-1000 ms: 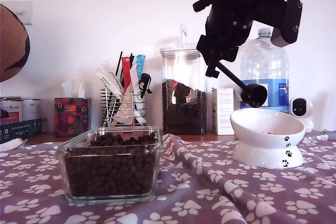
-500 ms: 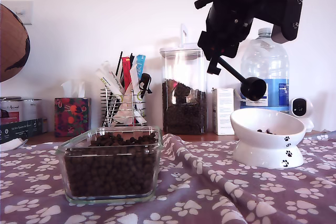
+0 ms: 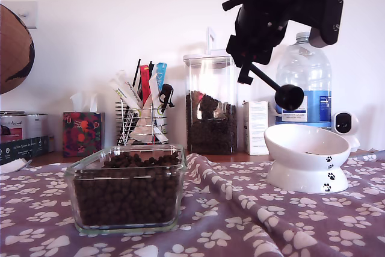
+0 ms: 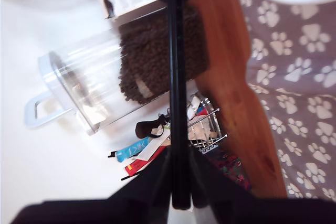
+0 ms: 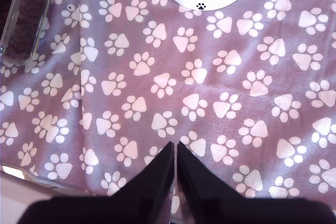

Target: Measure one spoon of cat food and pour it into the food bowl

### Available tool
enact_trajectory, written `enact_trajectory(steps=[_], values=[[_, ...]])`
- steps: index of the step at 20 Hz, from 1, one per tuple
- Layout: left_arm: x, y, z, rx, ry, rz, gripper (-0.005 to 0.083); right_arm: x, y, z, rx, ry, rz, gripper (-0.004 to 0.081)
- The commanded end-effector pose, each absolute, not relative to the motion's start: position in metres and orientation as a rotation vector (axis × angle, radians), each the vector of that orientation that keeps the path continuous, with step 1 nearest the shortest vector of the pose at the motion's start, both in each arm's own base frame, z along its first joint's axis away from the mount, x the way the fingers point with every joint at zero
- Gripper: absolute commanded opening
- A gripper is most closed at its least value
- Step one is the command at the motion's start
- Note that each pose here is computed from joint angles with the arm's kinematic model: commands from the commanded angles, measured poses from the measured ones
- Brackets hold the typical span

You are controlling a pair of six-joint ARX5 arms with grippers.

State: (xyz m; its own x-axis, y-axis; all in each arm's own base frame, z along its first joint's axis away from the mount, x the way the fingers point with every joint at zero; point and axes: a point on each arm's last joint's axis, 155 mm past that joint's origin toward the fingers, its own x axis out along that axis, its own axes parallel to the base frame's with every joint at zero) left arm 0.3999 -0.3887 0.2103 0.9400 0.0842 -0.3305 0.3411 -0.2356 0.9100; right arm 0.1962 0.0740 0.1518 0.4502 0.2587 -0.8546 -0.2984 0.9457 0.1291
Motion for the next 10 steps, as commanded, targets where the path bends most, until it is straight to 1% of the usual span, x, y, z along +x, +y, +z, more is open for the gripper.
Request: enact_trajectory(steps=[1, 3, 6, 8, 9, 10], values=[[0.404, -0.392, 0.200, 1.819, 0.322, -0.244, -0.0021, 0.198, 0.075, 0.156, -0.039, 1.031, 0.350, 0.0000], [0.405, -0.389, 0.205, 1.812, 0.325, -0.209, -0.0021, 0.200, 0.076, 0.157, -0.039, 1.025, 0.350, 0.0000], [0.399, -0.395, 0.204, 1.815, 0.313, -0.220, -0.0021, 0.200, 0.076, 0.157, -0.039, 1.024, 0.350, 0.0000], [0.390, -0.404, 0.203, 1.812, 0.297, -0.242, -0.0021, 0.200, 0.076, 0.157, -0.039, 1.024, 0.350, 0.0000], [0.385, -0.409, 0.198, 1.827, 0.289, -0.280, -0.0021, 0.200, 0.076, 0.158, -0.039, 1.022, 0.350, 0.0000], [0.385, -0.411, 0.198, 1.820, 0.283, -0.287, -0.0021, 0.201, 0.076, 0.158, -0.038, 1.016, 0.350, 0.0000]])
